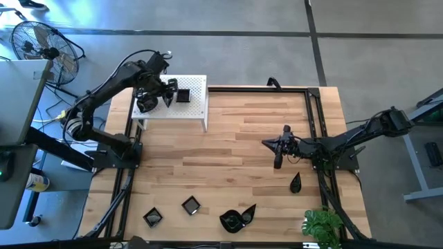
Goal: Pick & Place Mini shaped plates
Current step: Stack the top black drop shaped plate on top of the stacked black drop shaped plates on the shelf
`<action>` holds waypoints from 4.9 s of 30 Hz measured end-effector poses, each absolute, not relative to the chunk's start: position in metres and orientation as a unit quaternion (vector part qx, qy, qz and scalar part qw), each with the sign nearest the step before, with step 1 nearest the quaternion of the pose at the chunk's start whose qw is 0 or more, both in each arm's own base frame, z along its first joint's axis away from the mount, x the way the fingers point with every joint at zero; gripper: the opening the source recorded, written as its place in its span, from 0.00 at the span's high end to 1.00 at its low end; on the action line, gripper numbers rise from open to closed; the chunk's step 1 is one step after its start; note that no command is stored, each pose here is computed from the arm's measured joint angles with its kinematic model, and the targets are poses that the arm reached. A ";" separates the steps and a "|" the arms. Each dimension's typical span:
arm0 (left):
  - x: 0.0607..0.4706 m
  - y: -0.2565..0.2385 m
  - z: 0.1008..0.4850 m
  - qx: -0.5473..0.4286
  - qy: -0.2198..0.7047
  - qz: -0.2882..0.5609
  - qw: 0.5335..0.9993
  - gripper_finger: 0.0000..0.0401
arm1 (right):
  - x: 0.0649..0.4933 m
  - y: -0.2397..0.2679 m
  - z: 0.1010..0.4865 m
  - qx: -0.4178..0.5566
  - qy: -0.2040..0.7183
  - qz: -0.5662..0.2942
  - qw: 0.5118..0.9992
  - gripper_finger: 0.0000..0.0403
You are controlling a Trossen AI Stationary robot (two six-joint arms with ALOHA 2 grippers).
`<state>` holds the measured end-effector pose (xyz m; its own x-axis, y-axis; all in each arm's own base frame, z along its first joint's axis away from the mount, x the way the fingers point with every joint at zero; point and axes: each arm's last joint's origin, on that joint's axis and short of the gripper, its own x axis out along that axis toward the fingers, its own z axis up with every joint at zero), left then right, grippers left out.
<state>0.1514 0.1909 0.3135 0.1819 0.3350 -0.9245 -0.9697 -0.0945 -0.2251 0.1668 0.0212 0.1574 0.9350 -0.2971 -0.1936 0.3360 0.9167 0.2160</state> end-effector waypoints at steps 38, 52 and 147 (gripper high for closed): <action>0.161 0.191 0.342 -0.462 0.311 0.514 0.653 0.81 | 0.167 0.022 0.157 0.126 0.080 -0.158 0.976 1.00; 0.176 0.203 0.331 -0.428 0.342 0.486 0.681 0.99 | 0.167 0.021 0.157 0.125 0.080 -0.158 0.976 1.00; 0.178 0.178 0.322 -0.343 0.495 0.476 0.641 1.00 | 0.167 0.022 0.157 0.125 0.081 -0.153 0.977 1.00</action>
